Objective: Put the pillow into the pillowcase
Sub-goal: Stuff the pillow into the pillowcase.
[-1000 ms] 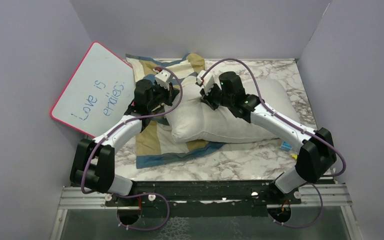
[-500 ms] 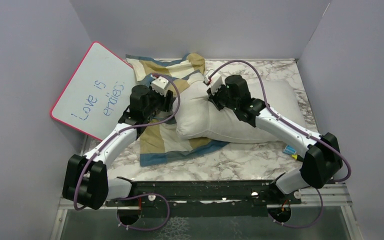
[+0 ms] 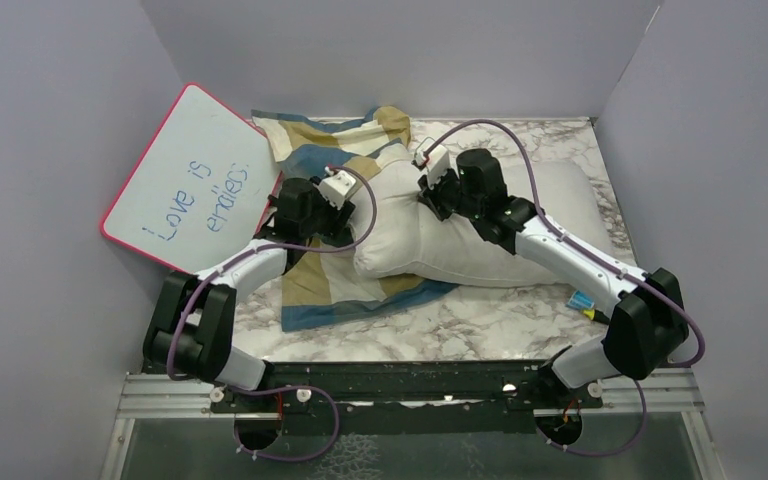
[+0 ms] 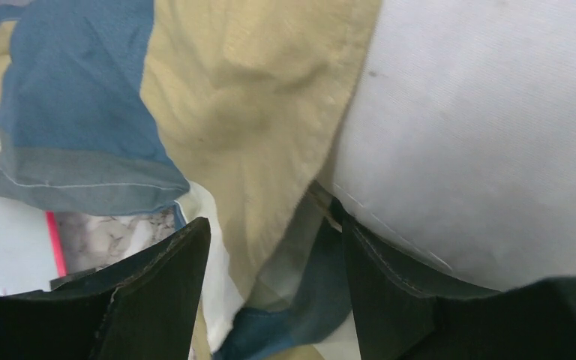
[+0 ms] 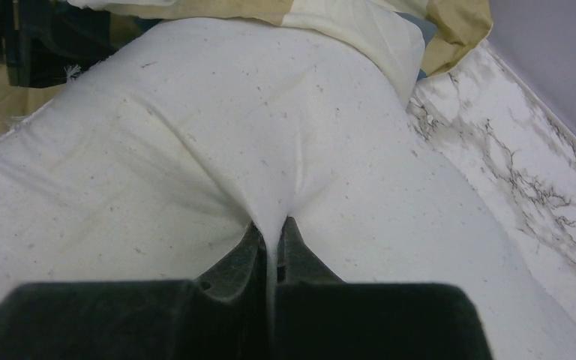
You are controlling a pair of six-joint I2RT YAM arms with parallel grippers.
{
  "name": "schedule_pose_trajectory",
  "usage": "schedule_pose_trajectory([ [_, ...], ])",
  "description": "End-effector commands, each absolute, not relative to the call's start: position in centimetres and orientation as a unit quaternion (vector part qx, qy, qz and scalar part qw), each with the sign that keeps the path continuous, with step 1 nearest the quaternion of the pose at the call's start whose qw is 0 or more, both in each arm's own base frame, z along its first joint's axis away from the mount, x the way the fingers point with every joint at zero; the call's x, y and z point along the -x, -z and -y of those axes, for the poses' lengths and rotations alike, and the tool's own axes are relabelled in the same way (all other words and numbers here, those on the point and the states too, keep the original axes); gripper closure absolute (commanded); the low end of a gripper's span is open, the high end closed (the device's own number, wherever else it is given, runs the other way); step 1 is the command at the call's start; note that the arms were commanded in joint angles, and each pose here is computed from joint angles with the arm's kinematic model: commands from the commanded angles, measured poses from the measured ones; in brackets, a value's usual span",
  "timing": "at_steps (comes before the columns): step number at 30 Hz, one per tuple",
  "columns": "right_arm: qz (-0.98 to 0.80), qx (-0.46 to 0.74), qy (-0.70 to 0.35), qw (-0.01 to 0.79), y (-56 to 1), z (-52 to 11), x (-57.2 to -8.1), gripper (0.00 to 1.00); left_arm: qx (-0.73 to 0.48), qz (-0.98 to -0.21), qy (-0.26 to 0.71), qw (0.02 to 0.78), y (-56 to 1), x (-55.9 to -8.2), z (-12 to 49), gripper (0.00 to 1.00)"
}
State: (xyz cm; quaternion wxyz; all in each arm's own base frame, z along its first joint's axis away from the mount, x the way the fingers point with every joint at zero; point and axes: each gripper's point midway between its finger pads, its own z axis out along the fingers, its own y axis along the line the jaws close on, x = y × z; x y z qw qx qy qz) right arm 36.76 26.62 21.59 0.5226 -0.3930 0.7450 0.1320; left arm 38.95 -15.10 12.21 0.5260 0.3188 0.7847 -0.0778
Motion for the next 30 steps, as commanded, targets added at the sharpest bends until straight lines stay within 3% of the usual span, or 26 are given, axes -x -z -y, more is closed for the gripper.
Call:
schedule_pose_trajectory([
  [1, -0.723, 0.377, -0.145, 0.560, -24.4, -26.3, -37.0, 0.99, -0.317, -0.761, 0.009, 0.566, -14.0, -42.7, 14.1, 0.34],
  [6, -0.723, 0.378, -0.151, 0.559, -24.4, -26.5, -37.0, 0.99, -0.315, -0.769, -0.023, 0.556, -12.7, -43.7, 13.1, 0.44],
  [8, -0.725, 0.375, -0.152, 0.557, -24.1, -26.6, -37.1, 0.99, -0.319, -0.766, -0.020, 0.558, -12.9, -43.3, 13.1, 0.53],
  [10, -0.727, 0.368, -0.154, 0.558, -24.0, -26.7, -37.4, 0.99, -0.317, -0.762, -0.006, 0.565, -13.6, -42.7, 13.5, 0.68],
  [13, -0.730, 0.327, -0.165, 0.577, -23.9, -27.0, -38.4, 0.99, -0.283, -0.763, 0.042, 0.580, -15.8, -41.4, 14.3, 1.00],
  [17, -0.746, 0.280, -0.159, 0.583, -22.1, -27.0, -40.1, 0.99, -0.259, -0.744, 0.164, 0.594, -19.1, -37.7, 17.3, 1.00],
  [26, -0.786, 0.108, -0.043, 0.607, -23.6, -22.4, -45.3, 0.99, -0.230, -0.746, 0.286, 0.555, -19.0, -32.4, 20.2, 1.00],
  [30, -0.777, 0.200, -0.125, 0.584, -23.1, -26.0, -43.4, 0.96, -0.209, -0.750, 0.301, 0.550, -18.5, -31.9, 20.3, 1.00],
])
